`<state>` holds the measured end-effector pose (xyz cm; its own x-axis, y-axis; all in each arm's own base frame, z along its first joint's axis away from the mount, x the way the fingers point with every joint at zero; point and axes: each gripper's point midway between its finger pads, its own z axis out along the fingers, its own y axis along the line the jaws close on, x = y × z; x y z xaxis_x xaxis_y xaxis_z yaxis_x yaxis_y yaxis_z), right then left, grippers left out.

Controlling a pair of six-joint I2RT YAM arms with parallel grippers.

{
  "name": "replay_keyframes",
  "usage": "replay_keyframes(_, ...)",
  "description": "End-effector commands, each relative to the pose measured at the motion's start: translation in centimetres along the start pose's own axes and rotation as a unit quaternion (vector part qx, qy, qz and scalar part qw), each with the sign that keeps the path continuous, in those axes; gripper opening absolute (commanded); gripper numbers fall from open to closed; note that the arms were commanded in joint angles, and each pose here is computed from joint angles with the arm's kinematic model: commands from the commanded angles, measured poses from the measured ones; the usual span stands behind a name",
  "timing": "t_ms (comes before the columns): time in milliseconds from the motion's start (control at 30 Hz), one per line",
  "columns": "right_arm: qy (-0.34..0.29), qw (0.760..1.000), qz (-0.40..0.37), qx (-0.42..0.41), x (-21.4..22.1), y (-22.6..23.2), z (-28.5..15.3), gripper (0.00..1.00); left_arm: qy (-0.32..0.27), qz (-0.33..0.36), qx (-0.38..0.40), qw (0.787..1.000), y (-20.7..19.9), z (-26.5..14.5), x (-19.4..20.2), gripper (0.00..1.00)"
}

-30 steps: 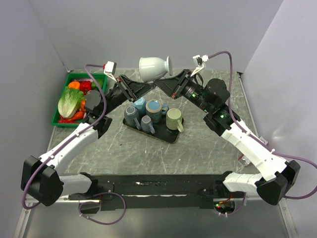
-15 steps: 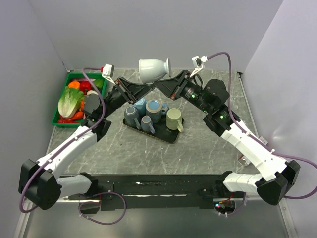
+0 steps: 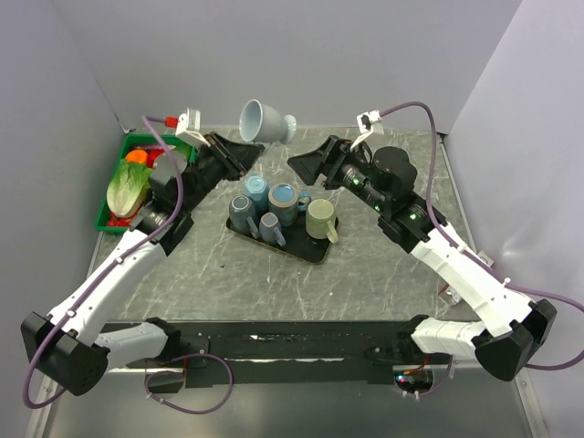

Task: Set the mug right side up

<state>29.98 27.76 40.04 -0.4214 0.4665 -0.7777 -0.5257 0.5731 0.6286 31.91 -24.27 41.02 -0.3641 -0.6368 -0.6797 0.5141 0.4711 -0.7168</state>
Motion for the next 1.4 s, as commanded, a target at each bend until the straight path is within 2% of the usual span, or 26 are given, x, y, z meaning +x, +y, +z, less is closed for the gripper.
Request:
replay_keyframes(0, -0.026, 0.997, -0.03, 0.062, -1.5, -2.1, -2.0, 0.87, -0.049, 0.134, -0.112, 0.983, 2.6, 0.0, -4.5, 0.01)
replay_keyframes(100, -0.024, 0.995, -0.042, 0.09, -1.5, -3.3, -2.8, 0.88, -0.04, 0.193, -0.199, 0.96, 6.5, -0.1, -5.1, 0.01)
replay_keyframes(233, -0.021, 0.991, -0.049, 0.125, -1.4, -5.0, -3.4, 0.88, -0.021, 0.223, -0.263, 0.938, 11.0, 0.0, -5.3, 0.01)
replay_keyframes(533, 0.007, 0.985, -0.038, 0.169, -0.4, -8.5, -4.1, 0.89, 0.034, 0.238, -0.341, 0.909, 21.5, 0.8, -5.4, 0.01)
replay_keyframes(800, 0.019, 0.98, -0.032, 0.194, -0.2, -10.6, -4.3, 0.89, 0.055, 0.25, -0.382, 0.888, 28.7, 2.1, -4.8, 0.01)
replay_keyframes(1100, 0.008, 0.975, -0.033, 0.218, -1.4, -12.3, -4.4, 0.89, 0.082, 0.265, -0.4, 0.874, 33.2, 3.8, -3.6, 0.01)
replay_keyframes(1367, 0.01, 0.975, -0.03, 0.219, -1.9, -13.1, -4.3, 0.89, 0.106, 0.255, -0.399, 0.874, 35.2, 3.8, -2.0, 0.01)
